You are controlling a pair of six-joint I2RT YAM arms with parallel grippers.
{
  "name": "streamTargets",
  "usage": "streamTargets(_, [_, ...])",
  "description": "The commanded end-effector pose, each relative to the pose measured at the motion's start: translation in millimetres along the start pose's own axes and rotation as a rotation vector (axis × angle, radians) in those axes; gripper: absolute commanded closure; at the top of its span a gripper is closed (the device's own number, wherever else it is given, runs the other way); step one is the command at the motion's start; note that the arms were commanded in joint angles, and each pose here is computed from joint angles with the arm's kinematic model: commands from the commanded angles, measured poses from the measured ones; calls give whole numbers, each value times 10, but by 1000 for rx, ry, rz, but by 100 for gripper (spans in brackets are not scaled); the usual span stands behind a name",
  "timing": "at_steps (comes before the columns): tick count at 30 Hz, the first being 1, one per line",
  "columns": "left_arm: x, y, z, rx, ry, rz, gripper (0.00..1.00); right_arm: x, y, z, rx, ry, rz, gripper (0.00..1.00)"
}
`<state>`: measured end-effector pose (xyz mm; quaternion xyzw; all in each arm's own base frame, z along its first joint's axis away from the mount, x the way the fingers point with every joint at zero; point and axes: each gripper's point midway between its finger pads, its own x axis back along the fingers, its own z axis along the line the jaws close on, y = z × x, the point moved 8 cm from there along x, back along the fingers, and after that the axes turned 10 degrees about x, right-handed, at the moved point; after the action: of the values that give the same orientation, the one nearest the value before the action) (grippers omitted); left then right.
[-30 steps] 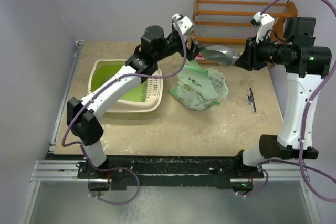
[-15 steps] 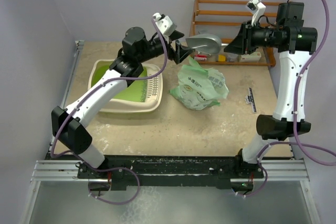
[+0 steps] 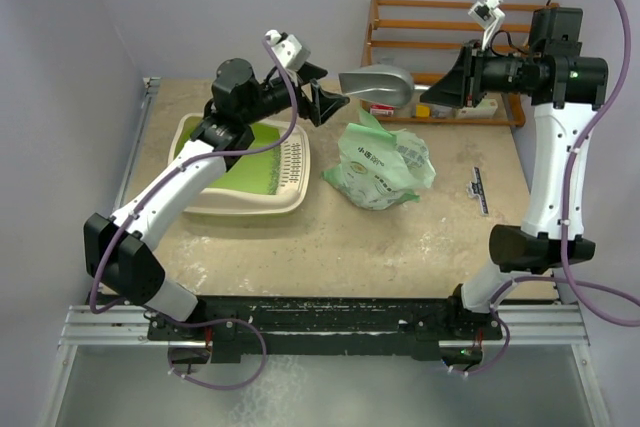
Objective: Fill the litter box with clean litter
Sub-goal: Adjust the spatula.
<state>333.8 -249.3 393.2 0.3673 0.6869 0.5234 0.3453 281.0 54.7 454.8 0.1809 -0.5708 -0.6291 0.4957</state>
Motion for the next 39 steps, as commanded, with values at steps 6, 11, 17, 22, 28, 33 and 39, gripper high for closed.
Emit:
streamTargets(6, [83,348,-82,-51,-42,-98,9,102,43,260,42,93,-61,100])
streamTargets(11, [44,398,-142,-16,-110,-130,11,80,25,227,28,95,-55,100])
streamTargets(17, [-106,384,-223,91,-279,-143,17,56,-17,199,7,99,-44,100])
streamTargets(22, [-236,237,-184,176,-354,-129,22,76,-18,236,13,98,-47,100])
streamTargets(28, [-245,183,-152,169,-341,-119,22,93,-18,269,19,97,-50,100])
streamTargets(33, [-272,164,-162,215,-378,-150,30,89,-36,269,11,98,-46,100])
streamTargets(39, [-370,102,-156,278,-456,-118,73,81,-42,254,6,99,-44,100])
